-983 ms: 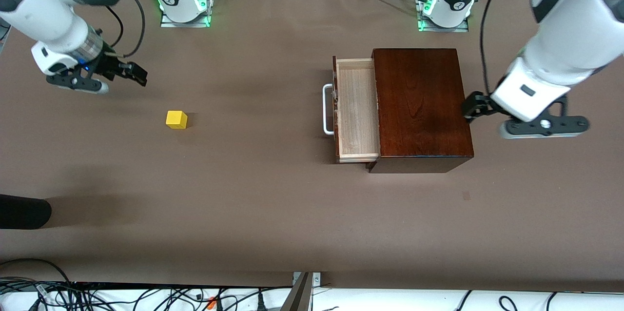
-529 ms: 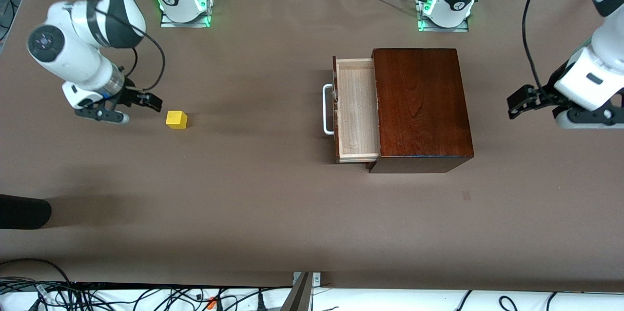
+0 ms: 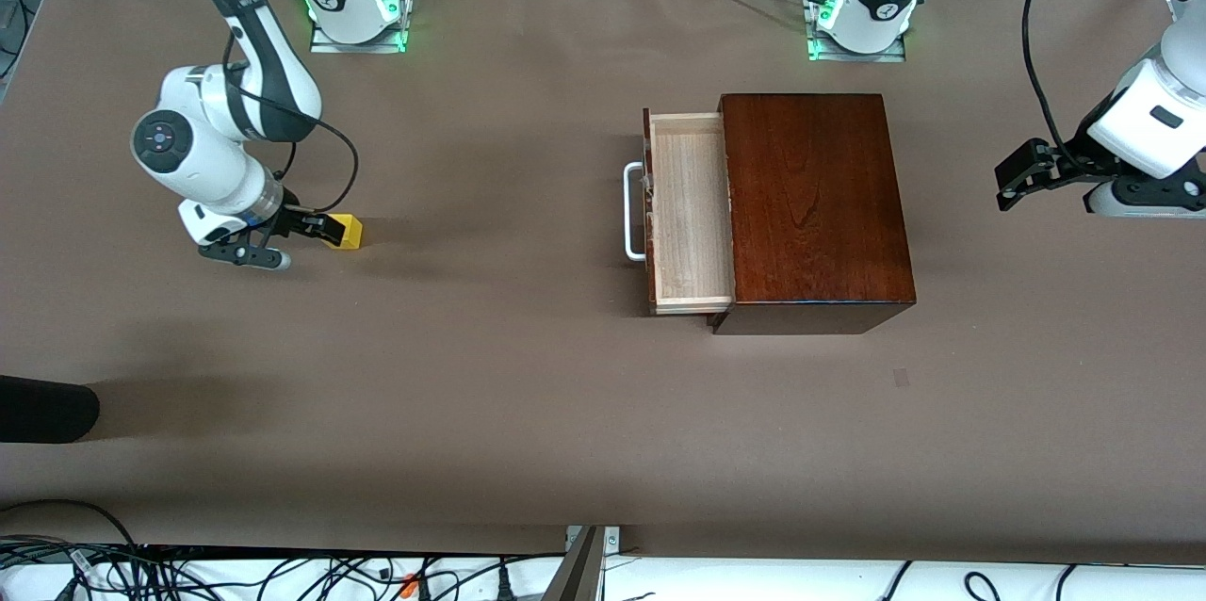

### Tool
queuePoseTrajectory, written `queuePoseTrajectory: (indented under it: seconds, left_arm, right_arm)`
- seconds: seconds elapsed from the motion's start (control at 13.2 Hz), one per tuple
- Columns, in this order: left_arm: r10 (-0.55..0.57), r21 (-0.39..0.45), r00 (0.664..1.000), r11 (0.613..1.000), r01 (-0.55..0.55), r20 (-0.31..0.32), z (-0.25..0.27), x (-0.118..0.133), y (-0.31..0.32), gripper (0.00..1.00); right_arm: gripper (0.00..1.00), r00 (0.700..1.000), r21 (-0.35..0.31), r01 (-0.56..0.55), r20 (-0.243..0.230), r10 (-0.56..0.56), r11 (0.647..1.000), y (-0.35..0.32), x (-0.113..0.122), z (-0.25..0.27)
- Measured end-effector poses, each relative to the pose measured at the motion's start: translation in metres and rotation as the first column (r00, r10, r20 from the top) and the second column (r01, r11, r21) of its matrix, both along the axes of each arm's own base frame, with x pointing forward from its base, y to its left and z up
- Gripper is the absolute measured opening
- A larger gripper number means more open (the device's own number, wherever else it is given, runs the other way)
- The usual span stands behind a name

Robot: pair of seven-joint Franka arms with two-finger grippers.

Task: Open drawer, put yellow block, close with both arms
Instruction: 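Lower the right gripper onto the yellow cube and close it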

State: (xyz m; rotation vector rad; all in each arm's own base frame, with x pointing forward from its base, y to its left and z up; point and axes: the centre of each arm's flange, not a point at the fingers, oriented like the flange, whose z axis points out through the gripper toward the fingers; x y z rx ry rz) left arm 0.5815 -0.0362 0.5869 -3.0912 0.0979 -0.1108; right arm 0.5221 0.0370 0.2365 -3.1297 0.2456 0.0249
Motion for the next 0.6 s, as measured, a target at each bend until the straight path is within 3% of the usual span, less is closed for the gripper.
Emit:
queuePoseTrajectory:
  seconds: [0.3, 0.6]
  left_arm:
    - [-0.051, 0.006, 0.999, 0.999, 0.051, -0.012, -0.007, 0.004, 0.012, 1.0]
    - [-0.054, 0.006, 0.998, 0.999, 0.054, -0.03, -0.008, 0.002, 0.016, 1.0]
  right_arm:
    - [1.0, 1.0, 0.006, -0.01, 0.003, 0.01, 1.0, 0.006, -0.005, -0.025]
    - [1.0, 0.999, 0.012, -0.035, -0.024, 0.035, 0.999, 0.019, -0.01, -0.039]
